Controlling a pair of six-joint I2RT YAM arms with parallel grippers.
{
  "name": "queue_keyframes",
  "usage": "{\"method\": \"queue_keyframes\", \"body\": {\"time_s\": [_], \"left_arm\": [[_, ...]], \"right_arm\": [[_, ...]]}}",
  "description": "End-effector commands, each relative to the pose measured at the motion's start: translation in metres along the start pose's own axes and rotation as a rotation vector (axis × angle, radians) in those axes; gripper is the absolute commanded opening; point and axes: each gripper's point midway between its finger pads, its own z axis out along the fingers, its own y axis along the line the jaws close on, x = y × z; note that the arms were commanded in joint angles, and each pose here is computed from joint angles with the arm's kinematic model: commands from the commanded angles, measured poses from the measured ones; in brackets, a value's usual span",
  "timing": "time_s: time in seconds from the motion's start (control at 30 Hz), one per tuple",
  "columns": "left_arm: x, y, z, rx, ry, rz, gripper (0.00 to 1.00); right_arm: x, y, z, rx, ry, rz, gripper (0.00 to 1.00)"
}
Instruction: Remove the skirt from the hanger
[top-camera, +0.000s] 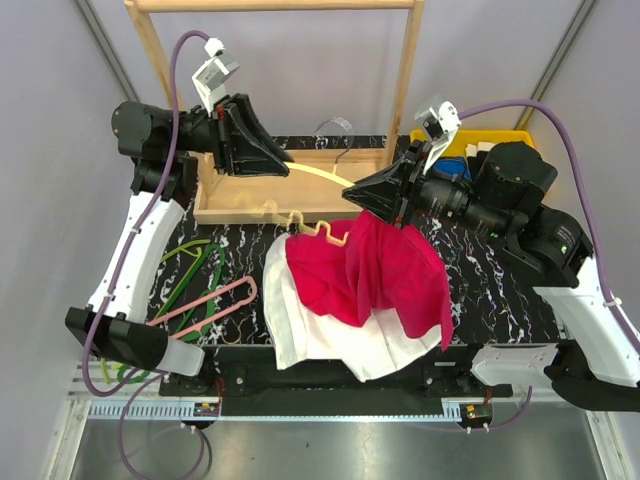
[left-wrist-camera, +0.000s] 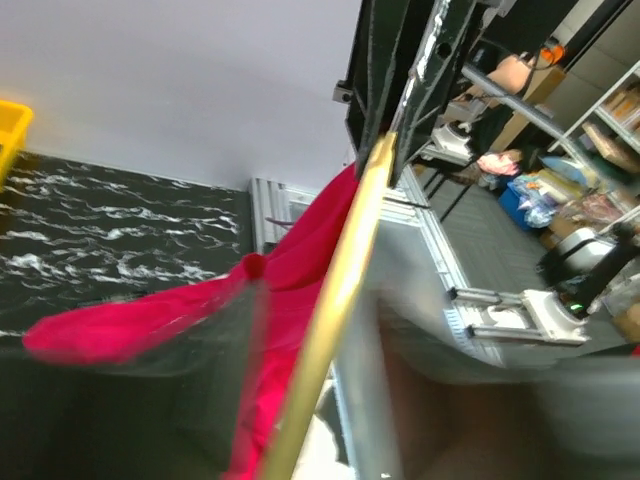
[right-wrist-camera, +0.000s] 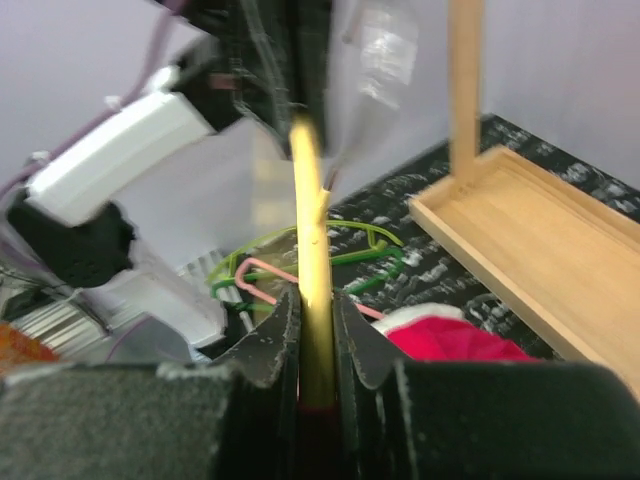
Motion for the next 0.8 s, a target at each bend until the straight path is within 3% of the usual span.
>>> {"method": "queue_keyframes", "body": {"time_s": [0.0, 0.07, 0.13, 0.2, 0.23, 0.27, 0.33, 0.37, 0.57, 0.77], "left_arm": [[0.024, -0.028, -0.006, 0.091, 0.176, 0.114, 0.0], [0.021, -0.032, -0.006, 0.09, 0.177, 0.126, 0.0], [0.018, -0.037, -0.008, 0.085, 0.176, 0.137, 0.0], [0.013, -0.041, -0.012, 0.066, 0.171, 0.158, 0.0], [0.01, -0.038, -0.02, 0.028, 0.161, 0.166, 0.0], [0.007, -0.038, -0.026, 0.0, 0.155, 0.174, 0.0], [0.0, -0.036, -0.04, -0.067, 0.137, 0.193, 0.0], [-0.004, -0.03, -0.056, -0.136, 0.117, 0.199, 0.0], [-0.015, -0.014, -0.094, -0.302, 0.068, 0.222, 0.0], [-0.016, -0.019, -0.09, -0.296, 0.064, 0.233, 0.0]], "right_arm": [[-0.06, 0.024, -0.012, -0.078, -0.208, -0.029, 0.0], [-0.055, 0.02, -0.009, -0.066, -0.198, -0.019, 0.07], [-0.044, 0.011, -0.003, -0.03, -0.177, 0.0, 0.23], [-0.037, 0.005, -0.007, 0.004, -0.171, 0.004, 0.24], [-0.023, -0.009, -0.005, 0.062, -0.152, 0.015, 0.3], [-0.019, -0.016, -0.007, 0.096, -0.151, 0.012, 0.57], [-0.009, -0.03, -0.021, 0.172, -0.159, 0.01, 0.77], [-0.006, -0.036, -0.026, 0.204, -0.165, 0.012, 0.99], [0.014, -0.043, -0.051, 0.252, -0.173, 0.054, 1.0], [0.012, -0.042, -0.05, 0.248, -0.173, 0.041, 0.99]]}}
